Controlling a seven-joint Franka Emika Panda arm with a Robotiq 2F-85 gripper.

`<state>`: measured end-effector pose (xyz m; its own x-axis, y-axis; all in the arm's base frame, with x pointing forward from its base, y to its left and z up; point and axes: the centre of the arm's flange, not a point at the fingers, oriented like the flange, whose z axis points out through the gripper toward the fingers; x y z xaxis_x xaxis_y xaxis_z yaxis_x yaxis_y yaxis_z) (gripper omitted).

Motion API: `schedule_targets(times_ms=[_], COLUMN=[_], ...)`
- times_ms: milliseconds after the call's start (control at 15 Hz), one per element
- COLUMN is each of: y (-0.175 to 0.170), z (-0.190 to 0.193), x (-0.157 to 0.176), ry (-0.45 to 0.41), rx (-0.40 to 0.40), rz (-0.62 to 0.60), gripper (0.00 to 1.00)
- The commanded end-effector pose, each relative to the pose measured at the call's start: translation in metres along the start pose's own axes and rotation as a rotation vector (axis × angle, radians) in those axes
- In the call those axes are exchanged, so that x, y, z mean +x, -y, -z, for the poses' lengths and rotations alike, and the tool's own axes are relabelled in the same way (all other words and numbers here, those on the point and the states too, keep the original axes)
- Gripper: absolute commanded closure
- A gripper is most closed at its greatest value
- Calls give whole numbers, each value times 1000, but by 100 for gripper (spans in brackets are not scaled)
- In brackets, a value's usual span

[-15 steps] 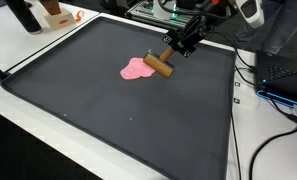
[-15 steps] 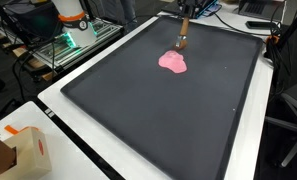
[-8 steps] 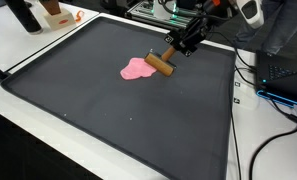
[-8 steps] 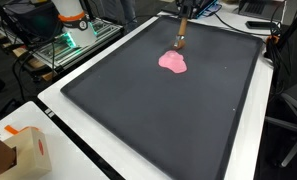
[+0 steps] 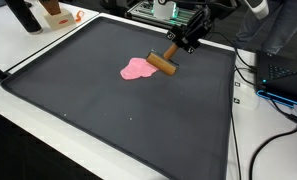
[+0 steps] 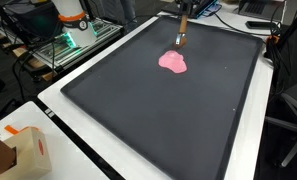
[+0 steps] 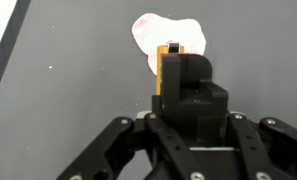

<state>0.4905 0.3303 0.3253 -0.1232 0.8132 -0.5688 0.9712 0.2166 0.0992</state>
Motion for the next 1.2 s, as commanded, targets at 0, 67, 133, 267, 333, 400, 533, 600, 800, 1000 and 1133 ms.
schedule_targets(times_ms=[0, 67, 133, 267, 333, 400, 533, 600, 800, 1000, 1133], y=[20, 21, 22, 23, 23, 23, 23, 23, 21, 17, 14], z=[7, 8, 10, 12, 13, 14, 16, 16, 20, 23, 25], x=[-18, -21, -24, -31, -36, -40, -49, -54, -70, -89, -104], ry=[-9, -15, -21, -35, -42, -52, -67, -78, -123, -177, -207], rx=[-37, -38, -37, -37, -37, -37, -39, -36, -20, 6, 21], rz=[5, 2, -2, -17, -24, -31, -55, -66, -112, -175, -224], gripper=[77, 77, 77, 77, 77, 77, 77, 77, 77, 77, 77])
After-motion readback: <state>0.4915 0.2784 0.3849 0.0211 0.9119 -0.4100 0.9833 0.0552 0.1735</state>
